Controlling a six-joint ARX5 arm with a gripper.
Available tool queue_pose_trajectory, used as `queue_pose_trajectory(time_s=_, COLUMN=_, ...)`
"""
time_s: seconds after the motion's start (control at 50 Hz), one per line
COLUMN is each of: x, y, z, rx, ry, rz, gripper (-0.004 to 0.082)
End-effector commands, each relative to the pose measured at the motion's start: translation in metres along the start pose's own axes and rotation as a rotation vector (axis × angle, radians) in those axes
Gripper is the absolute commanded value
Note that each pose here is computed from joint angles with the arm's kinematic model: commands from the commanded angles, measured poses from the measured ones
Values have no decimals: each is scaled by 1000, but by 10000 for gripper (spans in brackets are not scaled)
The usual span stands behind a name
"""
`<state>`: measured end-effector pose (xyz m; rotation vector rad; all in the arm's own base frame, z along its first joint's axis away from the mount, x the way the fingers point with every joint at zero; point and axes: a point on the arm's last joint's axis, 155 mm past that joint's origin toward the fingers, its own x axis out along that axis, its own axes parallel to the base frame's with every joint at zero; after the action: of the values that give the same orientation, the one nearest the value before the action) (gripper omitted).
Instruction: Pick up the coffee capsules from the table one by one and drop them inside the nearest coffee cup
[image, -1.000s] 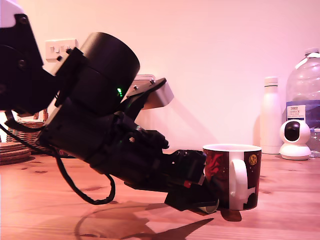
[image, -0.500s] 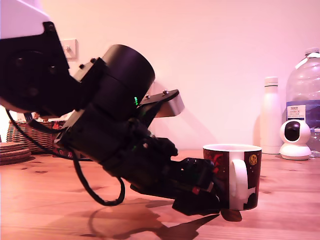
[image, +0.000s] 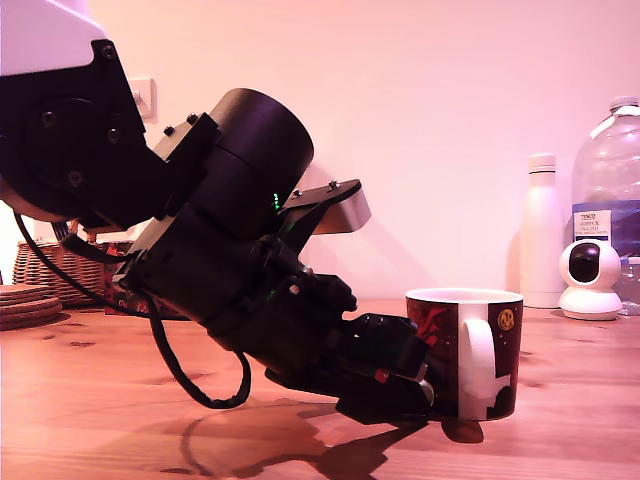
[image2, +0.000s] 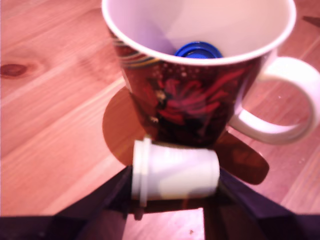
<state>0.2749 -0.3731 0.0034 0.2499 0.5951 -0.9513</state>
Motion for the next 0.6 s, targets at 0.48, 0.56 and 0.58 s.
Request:
queue_pose_trajectory(time_s=0.48, x=-17, y=-1, z=-15, rx=26, ry=108, rz=-2, gripper=319)
queue_pose_trajectory(time_s=0.56, x=-23, y=-2, z=-14, rx=25, ry=123, rz=-2, gripper=319)
queue_pose_trajectory(time_s=0.58, x=-24, y=-2, z=-15, rx=25, ry=130, rz=-2, gripper=319)
